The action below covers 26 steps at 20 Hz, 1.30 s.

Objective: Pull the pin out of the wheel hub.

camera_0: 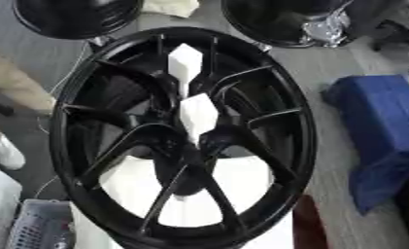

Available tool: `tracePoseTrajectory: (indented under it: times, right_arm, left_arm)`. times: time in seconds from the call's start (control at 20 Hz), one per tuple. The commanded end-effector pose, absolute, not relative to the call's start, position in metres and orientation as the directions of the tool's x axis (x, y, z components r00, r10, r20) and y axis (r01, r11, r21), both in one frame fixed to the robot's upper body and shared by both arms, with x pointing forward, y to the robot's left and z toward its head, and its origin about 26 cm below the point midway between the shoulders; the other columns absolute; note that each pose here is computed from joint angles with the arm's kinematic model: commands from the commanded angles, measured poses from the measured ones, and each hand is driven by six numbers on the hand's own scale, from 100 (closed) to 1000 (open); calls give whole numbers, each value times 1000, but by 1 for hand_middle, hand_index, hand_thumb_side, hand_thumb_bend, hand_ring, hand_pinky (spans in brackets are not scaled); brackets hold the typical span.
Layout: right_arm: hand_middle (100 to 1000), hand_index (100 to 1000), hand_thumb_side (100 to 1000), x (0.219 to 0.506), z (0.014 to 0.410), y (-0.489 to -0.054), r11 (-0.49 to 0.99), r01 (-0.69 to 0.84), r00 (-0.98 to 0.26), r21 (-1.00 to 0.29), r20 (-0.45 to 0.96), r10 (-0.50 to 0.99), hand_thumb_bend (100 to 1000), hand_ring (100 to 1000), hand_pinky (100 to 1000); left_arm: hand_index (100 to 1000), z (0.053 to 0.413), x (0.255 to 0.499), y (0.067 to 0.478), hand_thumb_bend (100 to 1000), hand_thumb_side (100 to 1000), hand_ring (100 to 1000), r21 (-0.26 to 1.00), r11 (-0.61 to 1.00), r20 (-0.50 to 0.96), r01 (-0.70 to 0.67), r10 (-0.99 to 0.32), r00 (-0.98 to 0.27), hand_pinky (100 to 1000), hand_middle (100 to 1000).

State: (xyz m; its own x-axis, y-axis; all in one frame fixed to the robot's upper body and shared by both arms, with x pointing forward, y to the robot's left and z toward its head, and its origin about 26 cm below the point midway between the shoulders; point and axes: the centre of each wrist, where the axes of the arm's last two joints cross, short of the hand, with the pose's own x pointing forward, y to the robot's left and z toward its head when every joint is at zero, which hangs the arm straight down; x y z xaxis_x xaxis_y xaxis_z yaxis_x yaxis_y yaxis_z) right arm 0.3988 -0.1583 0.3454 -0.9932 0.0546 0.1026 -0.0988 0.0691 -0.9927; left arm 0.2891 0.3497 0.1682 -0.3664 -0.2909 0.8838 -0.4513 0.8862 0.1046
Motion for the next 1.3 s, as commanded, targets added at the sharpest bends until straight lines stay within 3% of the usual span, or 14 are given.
tracePoseTrajectory:
  times: [0.05, 0.75, 1.05, 1.3]
  right_arm:
    - [742, 818, 602, 391, 351, -149, -120, 70, -993, -990, -58, -101, 144, 755, 822]
    - [749, 846, 639, 378, 337, -128, -152, 62, -994, -986, -47, -99, 149, 749, 813]
    - [736, 857, 671, 373, 334, -123, -205, 89, -995, -975, -80, -54, 251, 723, 784]
    - [737, 855, 664, 368, 335, -116, -246, 159, -987, -956, -160, -14, 269, 731, 779]
  left_arm:
    - [700, 178, 286, 359, 548, 526, 717, 135, 865, 863, -484, -342, -371, 666, 546]
    - [699, 174, 282, 366, 545, 530, 718, 155, 848, 866, -507, -363, -343, 667, 547]
    - [699, 171, 282, 368, 544, 531, 718, 157, 845, 870, -511, -363, -334, 667, 547]
    - [699, 169, 281, 369, 543, 531, 718, 158, 843, 873, -513, -363, -327, 667, 547]
